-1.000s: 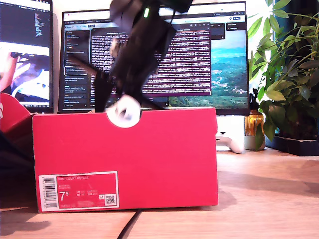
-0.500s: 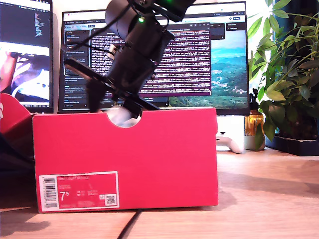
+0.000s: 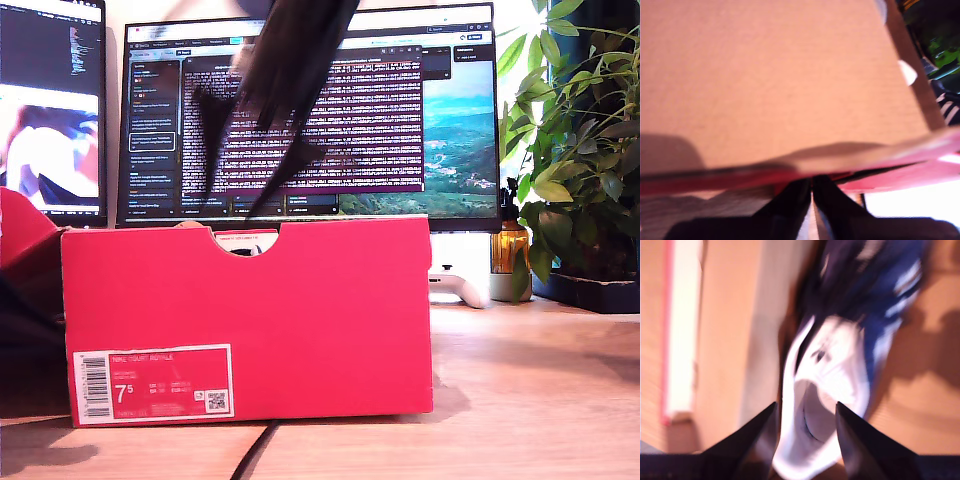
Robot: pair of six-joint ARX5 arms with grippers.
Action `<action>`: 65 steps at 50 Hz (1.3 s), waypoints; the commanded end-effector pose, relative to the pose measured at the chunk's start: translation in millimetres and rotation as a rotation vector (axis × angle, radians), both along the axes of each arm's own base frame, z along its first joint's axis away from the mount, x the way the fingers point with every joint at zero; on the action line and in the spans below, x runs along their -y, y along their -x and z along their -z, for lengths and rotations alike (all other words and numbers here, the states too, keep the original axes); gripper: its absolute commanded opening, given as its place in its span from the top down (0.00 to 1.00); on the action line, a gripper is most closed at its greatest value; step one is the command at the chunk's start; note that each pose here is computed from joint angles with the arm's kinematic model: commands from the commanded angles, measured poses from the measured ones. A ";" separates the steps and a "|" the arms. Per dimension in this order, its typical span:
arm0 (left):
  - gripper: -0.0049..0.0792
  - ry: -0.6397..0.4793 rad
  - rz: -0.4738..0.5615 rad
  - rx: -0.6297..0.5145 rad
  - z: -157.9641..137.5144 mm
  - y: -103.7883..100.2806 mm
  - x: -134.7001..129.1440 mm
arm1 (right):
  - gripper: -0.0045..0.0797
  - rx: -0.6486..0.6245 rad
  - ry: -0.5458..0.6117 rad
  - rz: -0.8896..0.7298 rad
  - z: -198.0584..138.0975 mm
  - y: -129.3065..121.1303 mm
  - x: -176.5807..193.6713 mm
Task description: Pack the blue shoes by picking the first shoe and placing it inside the red shoebox, left side, then picking and rotating the second shoe and placing it in the shoebox
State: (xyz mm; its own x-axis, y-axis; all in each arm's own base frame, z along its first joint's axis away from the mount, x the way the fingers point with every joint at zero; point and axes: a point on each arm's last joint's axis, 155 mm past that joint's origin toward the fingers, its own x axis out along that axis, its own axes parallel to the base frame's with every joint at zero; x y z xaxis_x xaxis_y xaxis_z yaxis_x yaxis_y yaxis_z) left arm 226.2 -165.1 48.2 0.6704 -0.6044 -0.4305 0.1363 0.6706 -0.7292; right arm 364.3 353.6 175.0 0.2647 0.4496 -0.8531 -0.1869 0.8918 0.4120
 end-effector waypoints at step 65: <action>0.97 -0.078 0.005 -0.146 39.6 22.2 -10.4 | 0.21 -0.025 0.128 1.197 -58.0 -43.6 255.6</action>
State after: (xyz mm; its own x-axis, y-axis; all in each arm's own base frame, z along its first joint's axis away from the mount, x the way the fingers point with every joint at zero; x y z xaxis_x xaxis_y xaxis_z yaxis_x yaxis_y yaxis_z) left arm 211.0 -157.2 18.8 0.6105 -0.5733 -0.5465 0.0495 0.7162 -0.6961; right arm 418.8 103.2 224.0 0.4268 -0.1522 -0.8914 0.7854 0.5511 0.2820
